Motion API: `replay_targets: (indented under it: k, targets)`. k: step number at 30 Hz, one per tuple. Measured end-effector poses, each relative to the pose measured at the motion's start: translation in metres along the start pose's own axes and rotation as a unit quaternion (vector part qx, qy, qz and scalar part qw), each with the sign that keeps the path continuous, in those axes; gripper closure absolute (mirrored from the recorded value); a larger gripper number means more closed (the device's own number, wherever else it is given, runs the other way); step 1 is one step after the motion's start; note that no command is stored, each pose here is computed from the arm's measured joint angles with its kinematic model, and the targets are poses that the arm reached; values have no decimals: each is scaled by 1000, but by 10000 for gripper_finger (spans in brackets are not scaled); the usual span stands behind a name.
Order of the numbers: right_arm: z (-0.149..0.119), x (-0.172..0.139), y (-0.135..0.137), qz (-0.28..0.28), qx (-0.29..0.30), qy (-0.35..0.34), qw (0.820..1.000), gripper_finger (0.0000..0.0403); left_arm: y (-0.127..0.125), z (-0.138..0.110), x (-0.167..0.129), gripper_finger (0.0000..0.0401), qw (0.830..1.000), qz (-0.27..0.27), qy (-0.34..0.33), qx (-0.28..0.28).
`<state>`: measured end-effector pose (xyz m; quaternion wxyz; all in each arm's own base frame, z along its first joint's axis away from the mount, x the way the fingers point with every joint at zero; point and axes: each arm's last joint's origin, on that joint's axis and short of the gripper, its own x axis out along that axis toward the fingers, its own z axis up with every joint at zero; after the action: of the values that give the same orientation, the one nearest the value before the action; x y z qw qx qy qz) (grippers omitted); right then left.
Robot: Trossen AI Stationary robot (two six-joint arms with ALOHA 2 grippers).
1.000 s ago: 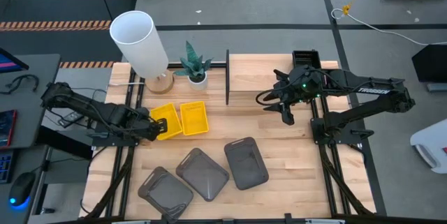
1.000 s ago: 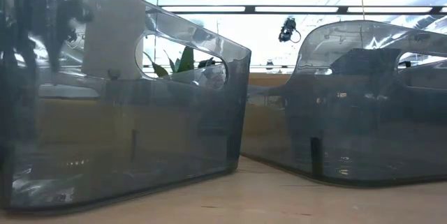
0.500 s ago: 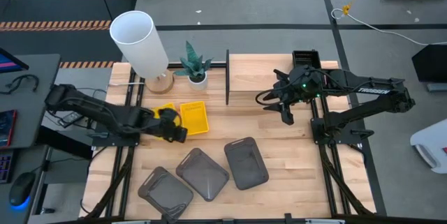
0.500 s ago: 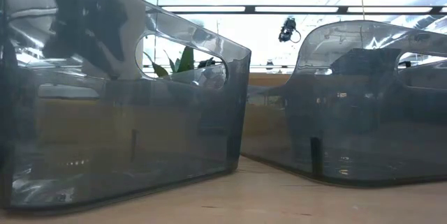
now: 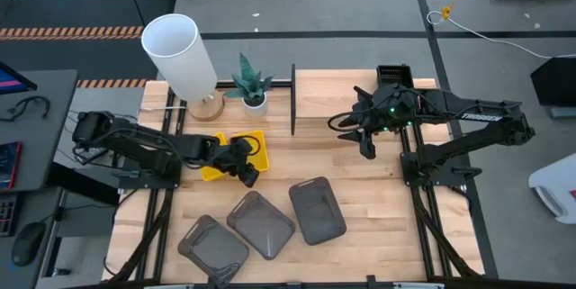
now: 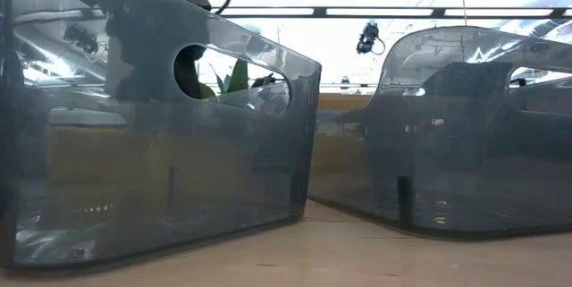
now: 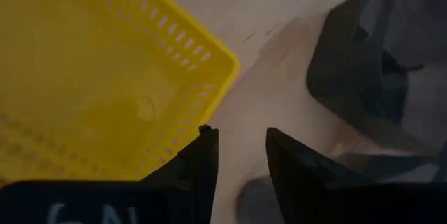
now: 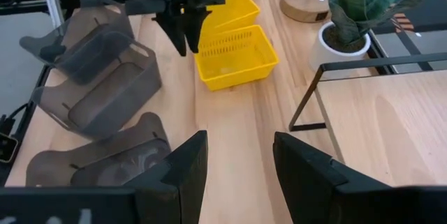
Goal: Stack baskets on shelf by color
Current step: Stack the yellow bin on the stacked yellow bin
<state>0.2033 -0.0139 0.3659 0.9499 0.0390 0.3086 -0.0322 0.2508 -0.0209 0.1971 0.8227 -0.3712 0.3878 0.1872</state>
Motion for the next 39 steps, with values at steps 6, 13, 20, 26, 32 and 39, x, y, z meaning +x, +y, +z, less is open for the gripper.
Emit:
replay_targets:
  k: [6,13,20,26,32,39]
  targets:
    - [0,0,-1,-13,17,-2,1000,235,-3,1,3,275,981,-10,-11,193]
    - [2,0,-1,-17,31,-11,999,235,-3,-5,6,276,952,19,-5,306]
    - [3,0,-2,-27,44,-16,999,235,5,-10,23,274,952,63,27,298]
    - [4,2,-2,-31,43,-17,998,235,10,-19,39,248,950,79,70,293]
    - [4,5,-2,-31,44,-18,998,235,12,-22,46,286,953,87,82,277]
    - [6,10,-2,-31,39,-20,999,235,4,-15,43,390,959,69,65,267]
